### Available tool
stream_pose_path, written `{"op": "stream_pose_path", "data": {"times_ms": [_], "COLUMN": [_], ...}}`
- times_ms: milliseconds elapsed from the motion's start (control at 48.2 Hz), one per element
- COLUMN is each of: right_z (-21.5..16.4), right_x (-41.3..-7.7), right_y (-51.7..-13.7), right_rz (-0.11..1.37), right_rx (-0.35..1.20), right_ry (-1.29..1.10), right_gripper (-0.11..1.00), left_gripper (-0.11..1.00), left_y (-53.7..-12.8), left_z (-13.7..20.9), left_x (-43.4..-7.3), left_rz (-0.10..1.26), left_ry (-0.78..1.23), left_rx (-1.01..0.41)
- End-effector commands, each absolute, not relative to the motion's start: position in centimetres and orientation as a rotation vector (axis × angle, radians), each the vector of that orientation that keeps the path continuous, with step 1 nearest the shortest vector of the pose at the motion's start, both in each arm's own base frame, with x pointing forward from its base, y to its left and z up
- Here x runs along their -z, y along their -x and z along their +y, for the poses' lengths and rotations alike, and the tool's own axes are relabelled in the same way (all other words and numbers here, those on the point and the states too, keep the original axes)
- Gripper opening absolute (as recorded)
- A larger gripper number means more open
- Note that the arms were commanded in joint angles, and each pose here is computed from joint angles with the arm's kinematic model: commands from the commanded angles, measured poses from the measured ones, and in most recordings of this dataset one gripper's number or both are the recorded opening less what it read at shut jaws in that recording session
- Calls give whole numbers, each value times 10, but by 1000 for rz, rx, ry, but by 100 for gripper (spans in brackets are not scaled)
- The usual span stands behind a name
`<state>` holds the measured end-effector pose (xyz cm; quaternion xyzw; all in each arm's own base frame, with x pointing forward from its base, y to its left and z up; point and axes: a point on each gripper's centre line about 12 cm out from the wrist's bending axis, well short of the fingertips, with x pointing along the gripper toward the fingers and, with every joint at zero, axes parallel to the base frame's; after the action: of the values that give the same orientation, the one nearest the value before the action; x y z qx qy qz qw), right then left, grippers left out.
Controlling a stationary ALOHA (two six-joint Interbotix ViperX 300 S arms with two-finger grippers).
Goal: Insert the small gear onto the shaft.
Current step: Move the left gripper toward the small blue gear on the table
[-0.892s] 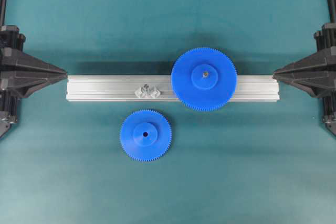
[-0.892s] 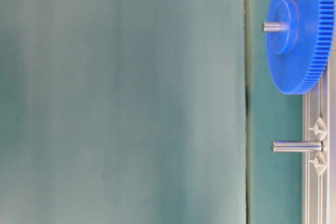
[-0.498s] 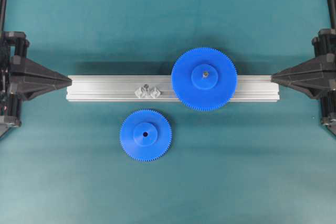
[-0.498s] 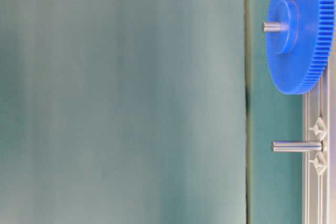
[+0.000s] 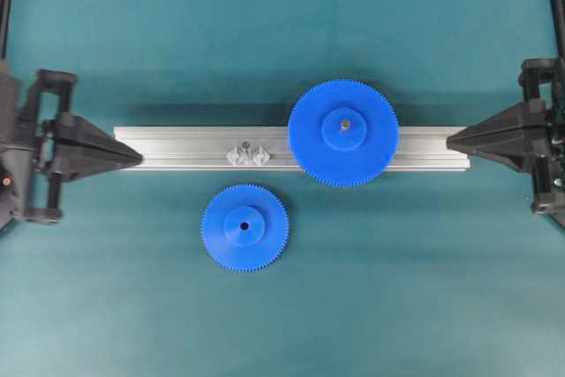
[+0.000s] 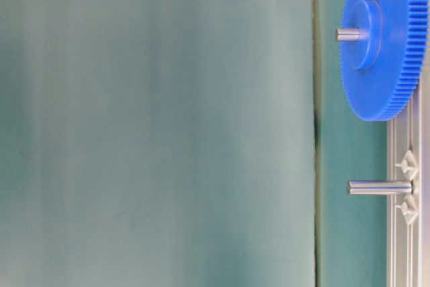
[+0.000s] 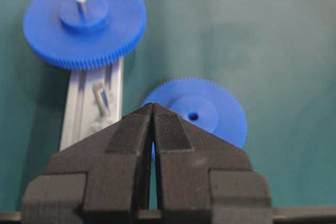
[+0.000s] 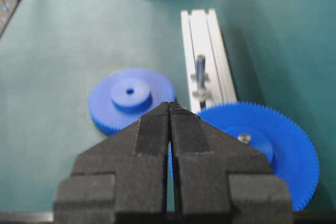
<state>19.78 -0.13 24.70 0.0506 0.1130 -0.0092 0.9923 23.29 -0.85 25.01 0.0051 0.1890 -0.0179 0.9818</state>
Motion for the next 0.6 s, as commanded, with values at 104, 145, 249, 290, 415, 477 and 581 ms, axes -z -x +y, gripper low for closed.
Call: {"op": "stream_pose_path", "data": {"times_ms": [104, 145, 249, 290, 415, 477, 581], "right_z": [-2, -2, -2, -2, -2, -2, -2], "right_x": [-248, -246, -240, -238, -232, -231, -228], "right_y": [-214, -217, -222, -224, -227, -227, -228], "right_rz": [274, 291, 323, 334, 360, 366, 376], "right_rx": [26, 27, 28, 29, 31, 31, 31], "right_ry": [-115, -115, -114, -112, -115, -115, -115], "right_gripper": [0, 0, 0, 0, 0, 0, 0], "left_gripper": [-2, -2, -2, -2, -2, -2, -2], "left_y": [-258, -262, -270, -273, -283, -288, -297], "left_z": [-15, -17, -23, -24, -26, -26, -28], "left_x": [-248, -246, -240, -238, -235, -237, -237], "left_rz": [439, 460, 518, 534, 554, 558, 578], "left_ry": [-12, -10, -15, -19, -20, -14, -13], "left_rx": [57, 63, 78, 84, 85, 84, 84]}}
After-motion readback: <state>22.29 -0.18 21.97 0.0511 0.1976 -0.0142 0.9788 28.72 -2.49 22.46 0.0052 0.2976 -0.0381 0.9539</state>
